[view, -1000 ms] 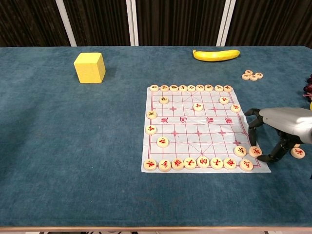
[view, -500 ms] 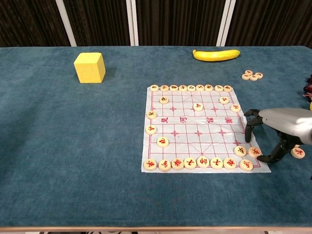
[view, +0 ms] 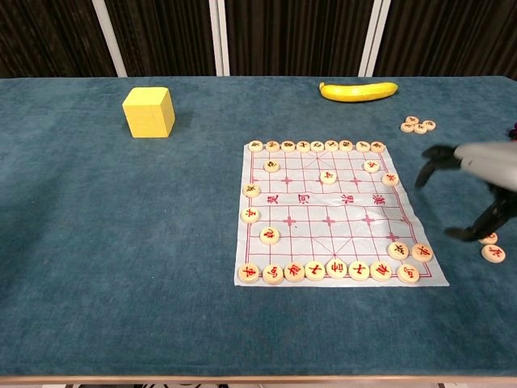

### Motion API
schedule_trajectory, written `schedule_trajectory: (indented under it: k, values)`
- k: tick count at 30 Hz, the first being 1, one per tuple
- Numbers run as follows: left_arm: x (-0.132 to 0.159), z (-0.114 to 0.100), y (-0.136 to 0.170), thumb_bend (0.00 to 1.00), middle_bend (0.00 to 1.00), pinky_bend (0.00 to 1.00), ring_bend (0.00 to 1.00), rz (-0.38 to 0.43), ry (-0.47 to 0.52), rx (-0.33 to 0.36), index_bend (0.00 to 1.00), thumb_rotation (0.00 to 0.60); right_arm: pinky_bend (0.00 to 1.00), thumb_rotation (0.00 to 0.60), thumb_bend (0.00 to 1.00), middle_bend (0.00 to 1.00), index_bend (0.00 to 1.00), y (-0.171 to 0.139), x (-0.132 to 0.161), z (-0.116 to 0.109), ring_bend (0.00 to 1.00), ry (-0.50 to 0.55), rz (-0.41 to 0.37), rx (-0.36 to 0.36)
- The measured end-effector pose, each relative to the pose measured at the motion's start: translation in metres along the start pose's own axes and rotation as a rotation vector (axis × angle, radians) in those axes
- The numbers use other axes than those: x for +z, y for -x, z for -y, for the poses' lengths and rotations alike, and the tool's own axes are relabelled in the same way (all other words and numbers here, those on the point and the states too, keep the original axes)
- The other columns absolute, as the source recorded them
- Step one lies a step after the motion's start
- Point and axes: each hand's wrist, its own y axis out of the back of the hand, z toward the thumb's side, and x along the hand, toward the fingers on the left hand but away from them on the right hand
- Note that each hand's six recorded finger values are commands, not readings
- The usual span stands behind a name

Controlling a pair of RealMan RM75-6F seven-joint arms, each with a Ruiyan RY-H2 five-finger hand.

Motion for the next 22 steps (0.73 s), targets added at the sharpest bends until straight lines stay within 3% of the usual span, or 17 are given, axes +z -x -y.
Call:
schedule_trajectory:
  k: [5, 8, 15, 22]
  values:
    - [-0.001, 0.0, 0.0, 0.04, 0.0, 0.07, 0.0, -0.003, 0.004, -0.003, 0.05, 0.6, 0.07, 0.6, 0.37, 0.0, 0.15, -0.023, -0.018, -0.04, 0.0, 0.036, 0.008, -0.162]
    - [-0.001, -0.002, 0.0, 0.04, 0.0, 0.07, 0.0, -0.003, 0.014, 0.001, 0.05, 0.6, 0.07, 0.6, 0.37, 0.0, 0.14, -0.043, -0.035, -0.051, 0.0, 0.082, 0.01, -0.209]
    - [-0.006, -0.003, -0.002, 0.04, 0.0, 0.07, 0.0, -0.014, 0.019, 0.002, 0.05, 0.6, 0.07, 0.6, 0.37, 0.0, 0.12, -0.091, -0.076, -0.055, 0.0, 0.111, -0.012, -0.345]
    - [-0.013, 0.001, -0.007, 0.04, 0.0, 0.07, 0.0, -0.041, 0.016, -0.015, 0.05, 0.6, 0.07, 0.6, 0.37, 0.0, 0.09, -0.132, -0.121, -0.042, 0.0, -0.003, 0.04, -0.437]
